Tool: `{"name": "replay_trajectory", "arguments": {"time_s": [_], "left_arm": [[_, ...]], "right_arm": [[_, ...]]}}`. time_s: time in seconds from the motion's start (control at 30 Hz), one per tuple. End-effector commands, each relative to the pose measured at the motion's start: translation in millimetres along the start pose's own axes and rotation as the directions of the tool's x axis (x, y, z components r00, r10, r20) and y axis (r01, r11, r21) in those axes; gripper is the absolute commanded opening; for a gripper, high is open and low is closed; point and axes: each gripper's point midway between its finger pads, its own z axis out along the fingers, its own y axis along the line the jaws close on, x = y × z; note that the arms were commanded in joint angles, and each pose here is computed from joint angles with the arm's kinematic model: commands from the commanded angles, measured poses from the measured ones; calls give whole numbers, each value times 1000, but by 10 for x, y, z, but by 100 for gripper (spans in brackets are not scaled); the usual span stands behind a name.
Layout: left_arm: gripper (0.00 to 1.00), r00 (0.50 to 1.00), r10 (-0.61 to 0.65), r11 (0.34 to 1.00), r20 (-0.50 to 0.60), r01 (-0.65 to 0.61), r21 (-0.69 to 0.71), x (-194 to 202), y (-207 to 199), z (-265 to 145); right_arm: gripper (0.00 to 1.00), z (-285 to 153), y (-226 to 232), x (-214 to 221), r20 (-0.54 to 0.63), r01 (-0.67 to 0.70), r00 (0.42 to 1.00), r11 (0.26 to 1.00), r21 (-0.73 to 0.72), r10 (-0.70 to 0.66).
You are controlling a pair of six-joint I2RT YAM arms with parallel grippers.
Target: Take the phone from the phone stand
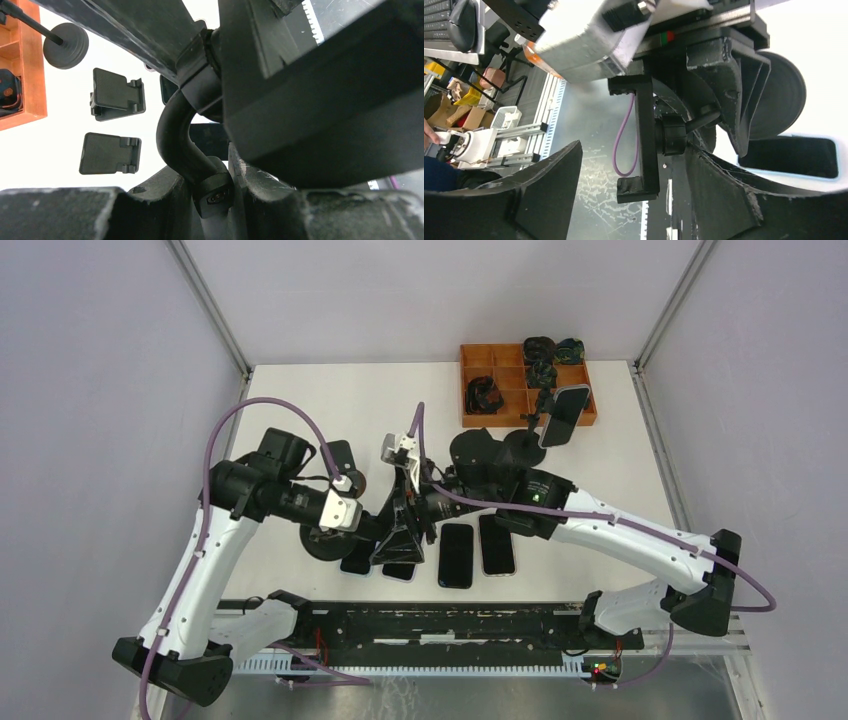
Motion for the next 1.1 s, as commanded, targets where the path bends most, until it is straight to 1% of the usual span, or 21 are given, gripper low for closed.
{"name": "replay_trajectory", "arguments": {"time_s": [0.0, 0.07, 0.13, 0.2, 0.27, 0.3, 0.33, 0.37, 0.43, 0.5, 0.53, 0.57, 0.6, 0.8, 0.9, 0.97, 1.07], "left_arm": [[2, 996, 65, 997, 53, -63, -48, -250, 93, -79], [2, 996, 64, 997, 55, -62, -48, -253, 90, -78], [2, 996, 66, 997, 55, -63, -48, -255, 89, -79], [2, 996, 66, 997, 54, -63, -50, -259, 90, -83], [4, 996, 69, 996, 52, -66, -53, -262, 89, -89], [8, 997, 68, 996, 48, -66, -53, -254, 90, -90], [15, 997, 68, 996, 45, -66, -56, -251, 94, -93], [25, 997, 66, 996, 43, -63, -62, -255, 99, -98], [44, 997, 67, 995, 39, -64, -75, -259, 118, -109], [82, 997, 70, 993, 33, -66, -94, -261, 138, -121], [97, 997, 71, 992, 32, -67, -109, -271, 156, -131], [99, 997, 71, 990, 30, -67, -126, -279, 184, -141], [100, 997, 67, 987, 30, -61, -148, -295, 220, -156], [100, 1000, 27, 959, 9, -23, -282, -342, 432, -272], [100, 1000, -17, 937, -14, 11, -349, -296, 538, -331], [100, 999, -33, 930, -28, 20, -366, -268, 558, -352], [100, 998, -36, 936, -48, 17, -352, -215, 510, -344]], "right_arm": [[75, 5, 54, -146, 13, 47, 999, 999, 10, -47], [68, 25, 17, -150, 6, 45, 999, 999, 23, -45], [57, 53, -6, -161, -1, 43, 999, 999, 29, -43], [43, 61, -30, -214, 7, 54, 998, 998, 45, -54], [22, 48, -69, -297, 30, 69, 997, 995, 77, -72], [12, 41, -85, -335, 41, 73, 996, 993, 90, -77], [6, 37, -101, -360, 47, 76, 996, 992, 99, -81], [0, 34, -118, -383, 52, 78, 995, 991, 106, -84], [0, 5, -167, -426, 60, 79, 994, 989, 126, -87], [0, -40, -212, -474, 72, 78, 993, 987, 142, -89], [0, -76, -253, -505, 80, 76, 993, 985, 158, -90], [0, -136, -320, -547, 91, 72, 992, 981, 180, -89], [0, -198, -398, -587, 102, 66, 991, 977, 203, -88], [0, -638, -958, -866, 168, 48, 979, 932, 359, -115], [0, -771, -1197, -1024, 207, 43, 969, 918, 395, -134], [0, -820, -1385, -1146, 216, 46, 964, 899, 436, -154], [0, -853, -1664, -1325, 229, 48, 957, 873, 485, -180]]}}
